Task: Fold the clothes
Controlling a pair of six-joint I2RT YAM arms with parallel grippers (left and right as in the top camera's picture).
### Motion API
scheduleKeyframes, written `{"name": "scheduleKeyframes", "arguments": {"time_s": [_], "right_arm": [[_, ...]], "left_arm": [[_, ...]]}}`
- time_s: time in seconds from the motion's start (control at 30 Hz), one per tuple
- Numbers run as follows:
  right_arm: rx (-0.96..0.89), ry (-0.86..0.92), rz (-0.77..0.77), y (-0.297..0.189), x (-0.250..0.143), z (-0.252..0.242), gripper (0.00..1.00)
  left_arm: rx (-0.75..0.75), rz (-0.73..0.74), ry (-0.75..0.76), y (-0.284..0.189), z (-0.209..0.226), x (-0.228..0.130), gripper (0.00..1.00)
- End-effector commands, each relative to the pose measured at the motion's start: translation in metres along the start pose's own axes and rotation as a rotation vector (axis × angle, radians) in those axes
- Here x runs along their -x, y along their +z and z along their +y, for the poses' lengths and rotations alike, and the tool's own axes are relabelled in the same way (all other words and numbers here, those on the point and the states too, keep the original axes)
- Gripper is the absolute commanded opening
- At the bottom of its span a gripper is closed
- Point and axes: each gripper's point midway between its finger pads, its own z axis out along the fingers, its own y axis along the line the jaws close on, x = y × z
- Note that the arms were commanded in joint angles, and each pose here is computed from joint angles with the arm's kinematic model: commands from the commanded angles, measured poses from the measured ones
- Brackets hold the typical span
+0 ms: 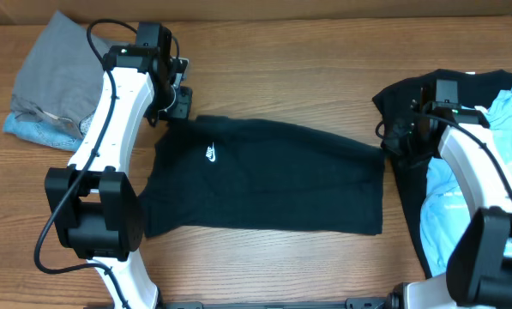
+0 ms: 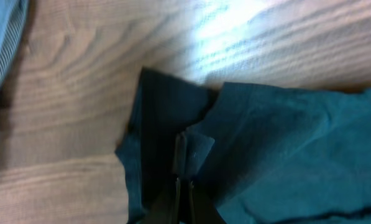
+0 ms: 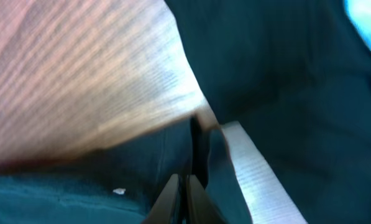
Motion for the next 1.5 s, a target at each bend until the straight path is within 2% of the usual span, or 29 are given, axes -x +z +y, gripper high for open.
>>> {"name": "scheduleKeyframes", "arguments": {"time_s": [0.0,0.23,0.5,0.63,0.93,0.97,1.0,1.03,1.07,1.13,1.27,1.47], "right_arm": [[-0.022,-0.001,-0.005,-0.023,-0.009,-0.004,0.04],[-0.122,0.015,0.120,-0.026,-0.041,-0.026,0.04],[-0.170,0.022,0.182,-0.023,-0.059,-0.038,0.04],[-0.186,0.026,0.208,-0.013,-0.069,-0.045,0.04],[-0.200,0.029,0.239,-0.001,-0.083,-0.053,0.06],[-0.200,0.029,0.240,-0.001,-0.083,-0.053,0.10],[-0.200,0.029,0.240,-0.001,-0.083,-0.053,0.18],[-0.199,0.029,0.238,-0.001,-0.083,-0.053,0.31],[-0.199,0.029,0.237,-0.001,-0.082,-0.053,0.50],[-0.193,0.028,0.228,0.000,-0.080,-0.052,0.61],[-0.119,0.033,0.216,0.002,-0.073,-0.043,0.71],[-0.010,0.005,0.266,0.015,-0.074,-0.033,0.73]], "left_arm": [[0.023,0.050,0.014,-0.004,0.001,-0.016,0.04],[0.038,0.198,-0.031,0.017,0.004,-0.059,0.04],[0.037,0.416,-0.093,0.029,0.009,-0.121,0.04],[0.037,0.460,-0.107,0.022,0.008,-0.131,0.04],[0.040,0.460,-0.105,0.002,0.007,-0.139,0.04],[0.040,0.475,-0.104,0.000,0.007,-0.142,0.04],[0.040,0.483,-0.103,0.000,0.006,-0.144,0.10],[0.039,0.490,-0.103,0.000,0.006,-0.146,0.18],[0.040,0.495,-0.103,-0.001,0.006,-0.147,0.26],[0.040,0.495,-0.104,-0.001,0.006,-0.147,0.29],[0.039,0.482,-0.101,0.001,0.007,-0.144,0.33],[0.040,0.433,-0.101,0.006,0.008,-0.133,0.32]]}}
